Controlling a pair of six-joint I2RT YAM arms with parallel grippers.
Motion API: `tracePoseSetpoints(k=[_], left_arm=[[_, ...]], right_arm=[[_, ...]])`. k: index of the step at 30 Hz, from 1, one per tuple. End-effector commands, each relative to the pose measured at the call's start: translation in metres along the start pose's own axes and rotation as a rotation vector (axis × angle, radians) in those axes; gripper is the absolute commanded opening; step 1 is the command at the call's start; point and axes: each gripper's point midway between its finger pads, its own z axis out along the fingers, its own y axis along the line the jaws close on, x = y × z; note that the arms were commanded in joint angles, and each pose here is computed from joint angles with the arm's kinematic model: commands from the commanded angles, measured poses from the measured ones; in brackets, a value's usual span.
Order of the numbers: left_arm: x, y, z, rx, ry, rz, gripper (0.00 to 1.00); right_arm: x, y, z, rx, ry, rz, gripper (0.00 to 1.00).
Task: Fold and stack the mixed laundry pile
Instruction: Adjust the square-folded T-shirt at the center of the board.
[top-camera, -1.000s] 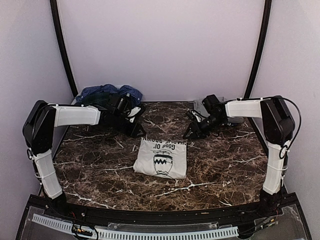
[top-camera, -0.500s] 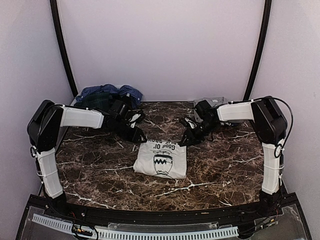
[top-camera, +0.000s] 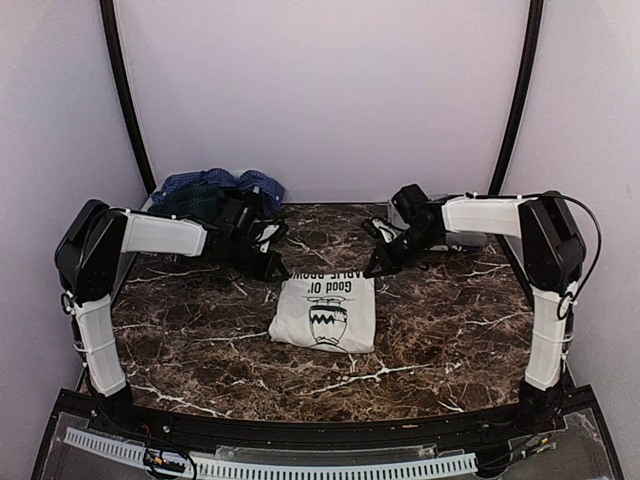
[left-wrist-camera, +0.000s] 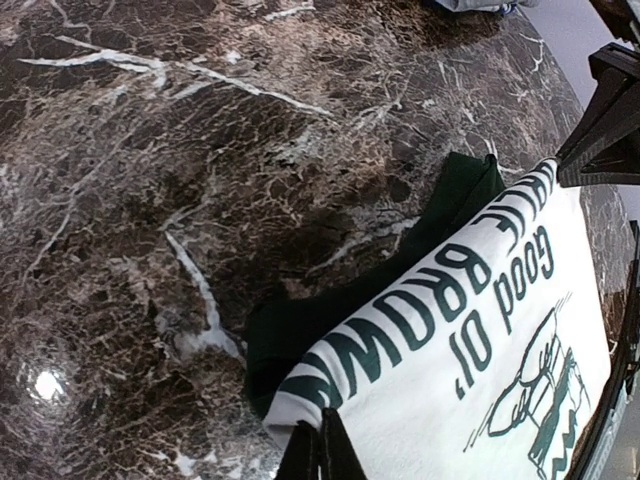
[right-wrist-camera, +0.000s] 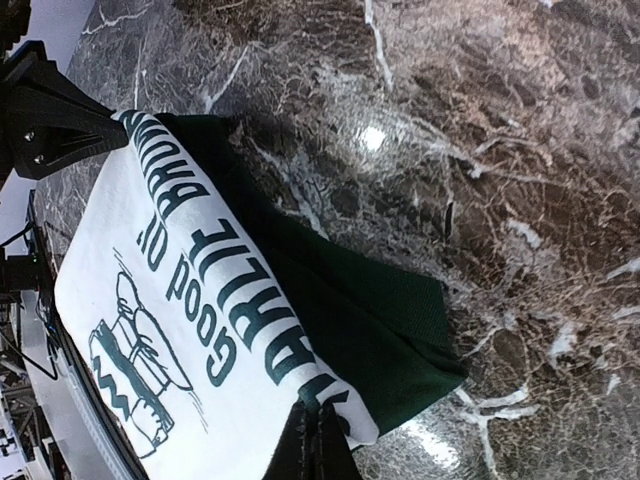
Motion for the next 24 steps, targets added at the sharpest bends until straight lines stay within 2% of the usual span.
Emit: tracePoseSetpoints(k=[1,9,16,17,18,19,20,22,23,24], left_arm=[[-0.034,0.013,-0.02,-0.071,-0.111,-0.003,0.0],[-0.022,0.058,0.016,-0.178,-0.078,-0.038,0.0],[-0.022,0.078,0.025,-0.264,-0.079,-0.033,0.0],[-0.024,0.077,0.022,-0.266,-0.078,-0.031,0.05],[-0.031,0.072,0.014,-0.266,-0.087,-0.026,0.11],[-0.035,0.069,0.008,-0.266,-0.097,-0.024,0.24],[-0.046,0.061,-0.008,-0.268,-0.139,-0.012,0.29],[-0.061,0.048,-0.039,-0.284,-0.221,0.006,0.49],[-0.069,0.042,-0.052,-0.286,-0.264,0.019,0.73],[-0.075,0.034,-0.075,-0.3,-0.313,0.031,0.83]], right_arm=[[-0.023,-0.016,-0.013,0.087,-0.071,-0.014,0.0],[-0.025,-0.072,0.031,0.185,-0.071,0.07,0.0],[-0.042,-0.079,0.025,0.247,-0.134,0.072,0.02],[-0.047,-0.074,0.018,0.248,-0.147,0.064,0.09],[-0.053,-0.068,0.009,0.247,-0.162,0.057,0.22],[-0.057,-0.06,-0.001,0.245,-0.177,0.049,0.39],[-0.064,-0.051,-0.014,0.24,-0.201,0.039,0.52],[-0.075,-0.032,-0.044,0.245,-0.265,0.018,0.68],[-0.08,-0.022,-0.061,0.249,-0.297,0.003,0.73],[-0.084,-0.012,-0.077,0.251,-0.332,-0.013,0.77]])
